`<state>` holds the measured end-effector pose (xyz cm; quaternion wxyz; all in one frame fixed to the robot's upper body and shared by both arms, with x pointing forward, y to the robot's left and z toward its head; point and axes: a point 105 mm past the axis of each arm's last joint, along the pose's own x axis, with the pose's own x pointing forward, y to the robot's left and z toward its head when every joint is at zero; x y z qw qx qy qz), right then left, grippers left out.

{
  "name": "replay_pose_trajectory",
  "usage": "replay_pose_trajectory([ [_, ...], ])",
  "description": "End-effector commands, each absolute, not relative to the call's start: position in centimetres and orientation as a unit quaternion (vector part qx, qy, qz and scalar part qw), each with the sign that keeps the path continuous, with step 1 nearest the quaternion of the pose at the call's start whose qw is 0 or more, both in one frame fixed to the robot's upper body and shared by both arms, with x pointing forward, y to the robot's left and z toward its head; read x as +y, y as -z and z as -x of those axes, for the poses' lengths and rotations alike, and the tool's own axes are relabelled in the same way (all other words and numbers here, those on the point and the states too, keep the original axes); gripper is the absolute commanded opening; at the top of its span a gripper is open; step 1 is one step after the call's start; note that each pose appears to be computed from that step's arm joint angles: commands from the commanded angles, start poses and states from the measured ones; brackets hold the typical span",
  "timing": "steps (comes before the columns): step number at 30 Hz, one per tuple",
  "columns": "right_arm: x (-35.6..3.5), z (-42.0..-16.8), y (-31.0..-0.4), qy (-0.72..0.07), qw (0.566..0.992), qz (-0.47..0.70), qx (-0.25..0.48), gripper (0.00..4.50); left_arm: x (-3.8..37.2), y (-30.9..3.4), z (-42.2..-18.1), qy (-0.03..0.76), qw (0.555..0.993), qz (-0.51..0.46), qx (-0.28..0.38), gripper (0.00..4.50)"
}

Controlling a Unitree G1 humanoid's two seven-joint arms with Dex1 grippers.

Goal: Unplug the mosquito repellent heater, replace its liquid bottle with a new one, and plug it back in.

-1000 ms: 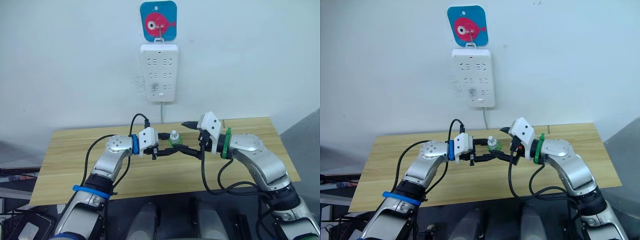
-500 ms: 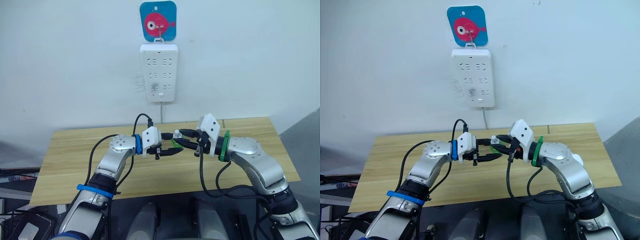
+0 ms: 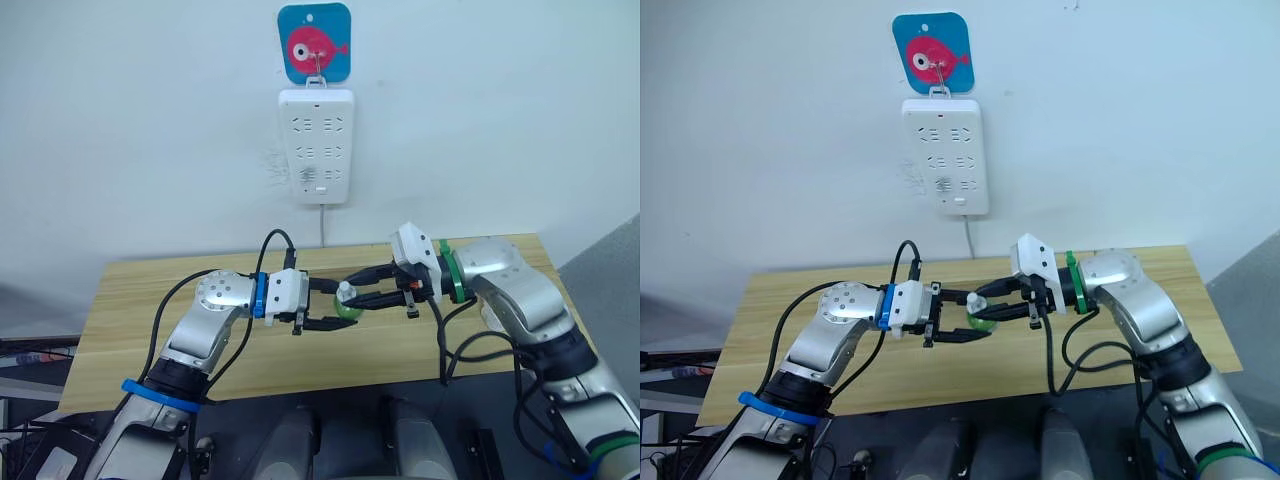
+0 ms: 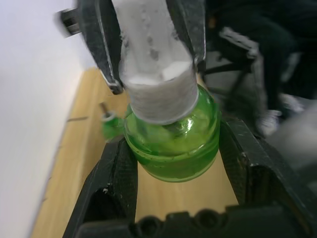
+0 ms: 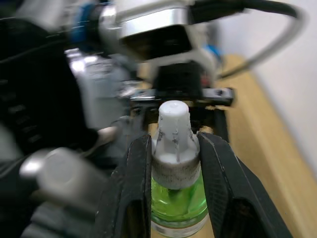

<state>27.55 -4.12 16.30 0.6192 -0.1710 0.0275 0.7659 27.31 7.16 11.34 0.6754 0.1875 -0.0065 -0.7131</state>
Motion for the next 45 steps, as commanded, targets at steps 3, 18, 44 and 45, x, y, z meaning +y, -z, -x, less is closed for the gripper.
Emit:
replay_pose_trajectory([
  [3,-4.0,-28.0,-18.1,-0.777,0.598,0.195,-0.012,0.99,6.0,-11.8,-25.5,0.756,0.624,-0.198,-0.025,2.20],
  [18,-8.5,-28.0,-16.5,-0.610,0.774,0.172,0.002,4.46,6.7,-12.0,-29.8,0.628,0.762,-0.147,-0.050,2.20],
  [44,-4.3,-28.4,-16.2,-0.544,0.831,0.117,-0.027,0.99,6.0,-12.5,-30.8,0.583,0.801,-0.126,-0.051,2.20],
  [45,-4.3,-28.3,-16.2,-0.550,0.826,0.118,-0.025,0.99,6.0,-12.5,-30.8,0.583,0.801,-0.127,-0.051,2.20],
])
